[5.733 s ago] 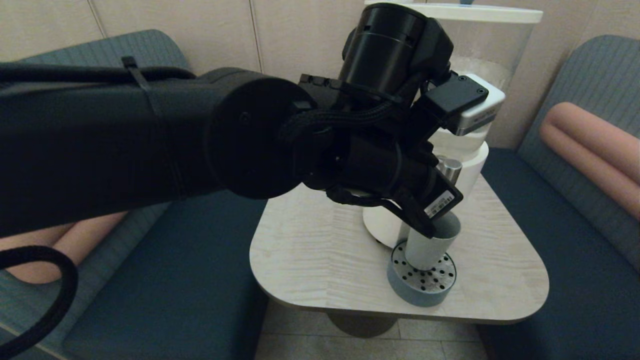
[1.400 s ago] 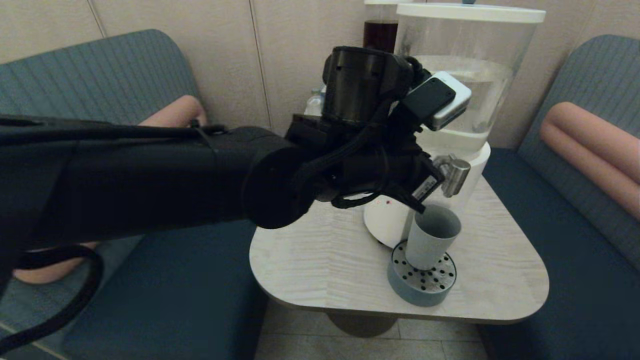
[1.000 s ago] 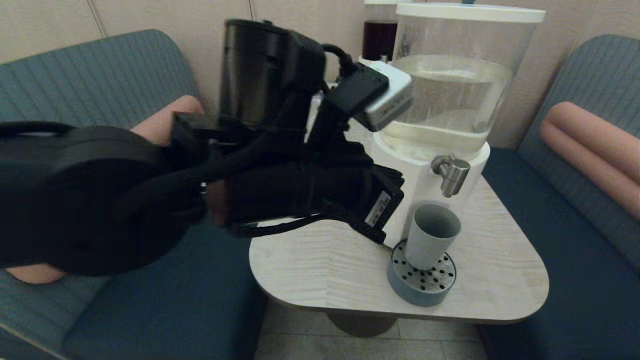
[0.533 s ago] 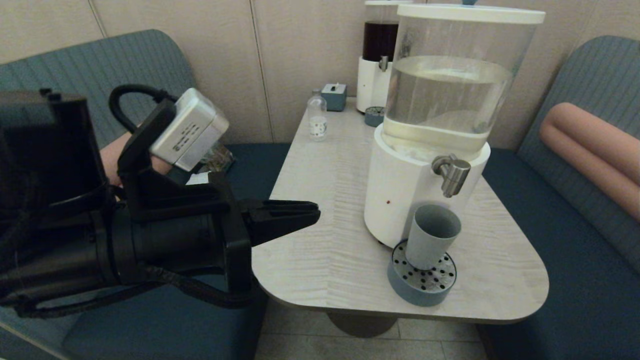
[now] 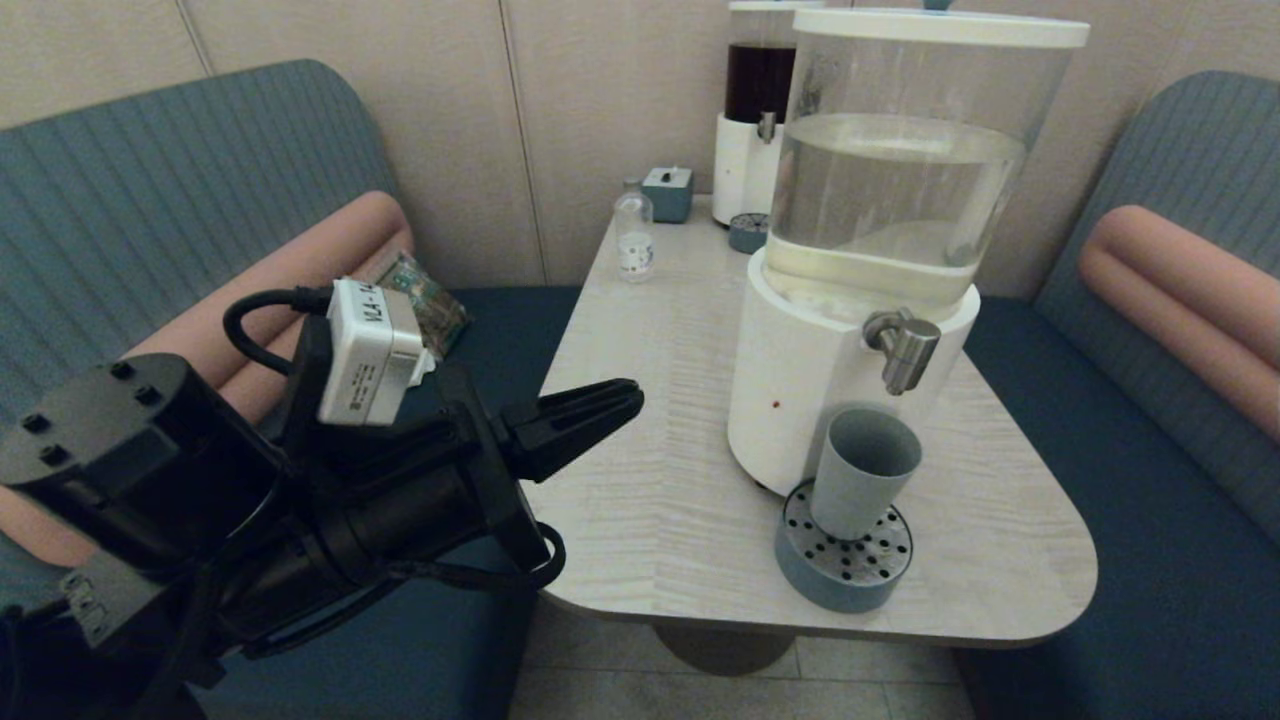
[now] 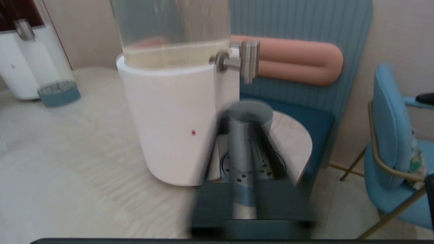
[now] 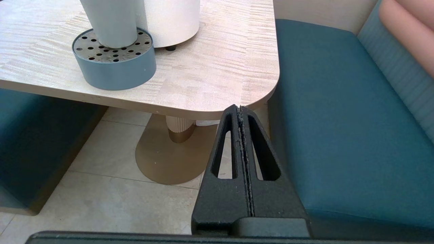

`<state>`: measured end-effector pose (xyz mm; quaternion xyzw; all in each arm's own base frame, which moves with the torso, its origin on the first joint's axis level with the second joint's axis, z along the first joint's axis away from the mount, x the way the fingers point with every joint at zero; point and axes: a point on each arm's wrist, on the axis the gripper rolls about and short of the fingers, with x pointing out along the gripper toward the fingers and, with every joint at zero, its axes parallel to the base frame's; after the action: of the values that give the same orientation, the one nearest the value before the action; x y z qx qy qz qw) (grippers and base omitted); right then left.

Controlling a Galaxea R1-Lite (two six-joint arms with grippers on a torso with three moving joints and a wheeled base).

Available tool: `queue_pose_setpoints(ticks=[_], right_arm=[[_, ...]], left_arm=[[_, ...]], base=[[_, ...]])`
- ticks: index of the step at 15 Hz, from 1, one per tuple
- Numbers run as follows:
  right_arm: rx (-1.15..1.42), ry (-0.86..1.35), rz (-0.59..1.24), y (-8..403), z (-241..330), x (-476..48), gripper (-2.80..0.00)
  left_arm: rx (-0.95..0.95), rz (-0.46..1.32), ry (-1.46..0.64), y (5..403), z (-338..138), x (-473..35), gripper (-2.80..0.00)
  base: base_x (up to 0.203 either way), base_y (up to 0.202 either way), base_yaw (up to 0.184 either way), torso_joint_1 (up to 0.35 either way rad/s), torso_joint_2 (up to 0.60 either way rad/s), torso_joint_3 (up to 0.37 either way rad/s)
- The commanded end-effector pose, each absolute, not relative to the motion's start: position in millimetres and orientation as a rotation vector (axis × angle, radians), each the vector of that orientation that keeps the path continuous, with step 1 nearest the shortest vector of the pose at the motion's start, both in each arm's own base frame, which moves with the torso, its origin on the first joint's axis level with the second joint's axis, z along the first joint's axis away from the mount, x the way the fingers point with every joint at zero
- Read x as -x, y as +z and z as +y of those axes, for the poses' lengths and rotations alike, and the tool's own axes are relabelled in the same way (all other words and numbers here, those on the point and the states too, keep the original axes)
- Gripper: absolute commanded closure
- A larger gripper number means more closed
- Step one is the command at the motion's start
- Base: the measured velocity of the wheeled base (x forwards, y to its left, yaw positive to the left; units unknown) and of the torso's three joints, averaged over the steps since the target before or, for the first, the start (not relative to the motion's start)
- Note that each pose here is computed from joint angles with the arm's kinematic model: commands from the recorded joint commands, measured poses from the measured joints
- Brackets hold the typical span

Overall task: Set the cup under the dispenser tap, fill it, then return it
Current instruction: Place the cup next to the water dispenser

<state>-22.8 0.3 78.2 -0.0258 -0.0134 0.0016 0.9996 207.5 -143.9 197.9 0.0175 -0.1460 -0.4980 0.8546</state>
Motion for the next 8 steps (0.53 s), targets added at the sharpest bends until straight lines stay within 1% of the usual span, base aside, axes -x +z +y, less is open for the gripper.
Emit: queue_pose_setpoints(ticks=[1, 8], right_arm=[[0.052, 0.004, -0.013, 74.6, 0.3, 21.7, 0.0], [0.052, 0.004, -0.013, 74.6, 0.3, 21.7, 0.0]], left_arm=[[-0.042, -0.262, -1.05, 184.3, -148.7, -215.5, -2.8], [-0.08, -0.192, -1.028, 164.1, -142.2, -222.9, -2.8]], base=[[0.0, 0.0, 0.0, 0.0, 0.0, 0.0], [0.0, 0.0, 0.0, 0.0, 0.0, 0.0]])
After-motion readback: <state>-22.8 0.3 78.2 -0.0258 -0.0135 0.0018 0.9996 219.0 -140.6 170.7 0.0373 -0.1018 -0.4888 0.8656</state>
